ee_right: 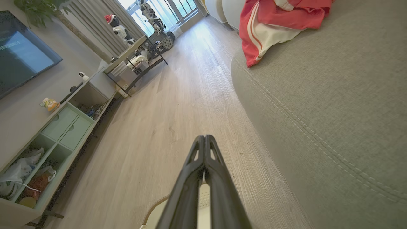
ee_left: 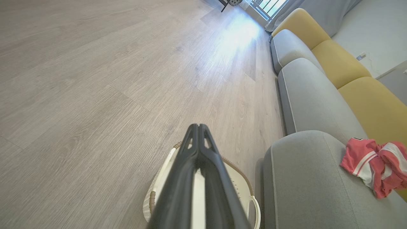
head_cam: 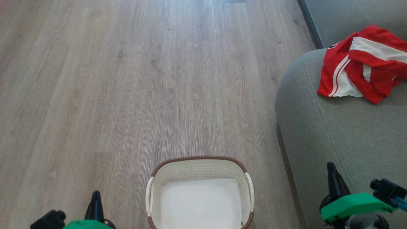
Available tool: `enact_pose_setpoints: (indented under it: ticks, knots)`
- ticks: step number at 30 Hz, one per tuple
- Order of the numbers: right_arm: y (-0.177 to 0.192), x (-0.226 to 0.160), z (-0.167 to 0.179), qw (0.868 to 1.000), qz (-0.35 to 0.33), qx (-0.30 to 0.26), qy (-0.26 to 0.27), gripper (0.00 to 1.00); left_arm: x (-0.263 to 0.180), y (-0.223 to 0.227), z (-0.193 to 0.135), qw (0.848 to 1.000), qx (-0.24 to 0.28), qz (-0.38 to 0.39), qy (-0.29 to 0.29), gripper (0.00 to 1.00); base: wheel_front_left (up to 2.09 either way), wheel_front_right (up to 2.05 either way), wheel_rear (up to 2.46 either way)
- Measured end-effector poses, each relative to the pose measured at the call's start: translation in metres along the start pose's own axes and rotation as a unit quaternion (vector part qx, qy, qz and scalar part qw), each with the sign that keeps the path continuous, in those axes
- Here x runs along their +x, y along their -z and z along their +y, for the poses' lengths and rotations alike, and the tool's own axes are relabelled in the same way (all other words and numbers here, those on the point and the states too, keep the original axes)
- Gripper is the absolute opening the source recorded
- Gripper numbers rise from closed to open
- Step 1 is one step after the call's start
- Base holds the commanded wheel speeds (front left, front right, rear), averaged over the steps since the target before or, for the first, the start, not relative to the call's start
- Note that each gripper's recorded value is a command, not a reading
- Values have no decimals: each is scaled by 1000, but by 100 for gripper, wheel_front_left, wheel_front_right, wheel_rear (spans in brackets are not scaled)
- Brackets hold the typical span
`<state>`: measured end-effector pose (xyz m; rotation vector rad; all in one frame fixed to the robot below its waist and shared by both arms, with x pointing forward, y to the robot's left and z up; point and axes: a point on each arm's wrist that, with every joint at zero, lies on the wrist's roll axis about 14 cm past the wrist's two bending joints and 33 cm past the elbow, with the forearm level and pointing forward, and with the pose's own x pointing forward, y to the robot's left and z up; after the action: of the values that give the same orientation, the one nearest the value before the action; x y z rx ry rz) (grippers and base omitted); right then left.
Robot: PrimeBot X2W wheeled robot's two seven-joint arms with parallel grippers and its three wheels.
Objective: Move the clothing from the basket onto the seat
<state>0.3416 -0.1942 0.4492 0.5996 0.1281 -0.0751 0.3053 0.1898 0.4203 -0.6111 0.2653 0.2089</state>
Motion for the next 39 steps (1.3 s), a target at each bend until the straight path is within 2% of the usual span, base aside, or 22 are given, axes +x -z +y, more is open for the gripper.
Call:
enact_pose_setpoints:
  ticks: [20,39]
  knots:
    - [-5,6,-1,994,0,112,9,0,11,-4,-6,994,-108,16,12,0,0,0,0]
    - [-11,12,-2,974,0,225,12,0,22,-14,-14,975,-218,23,33,0,0,0,0]
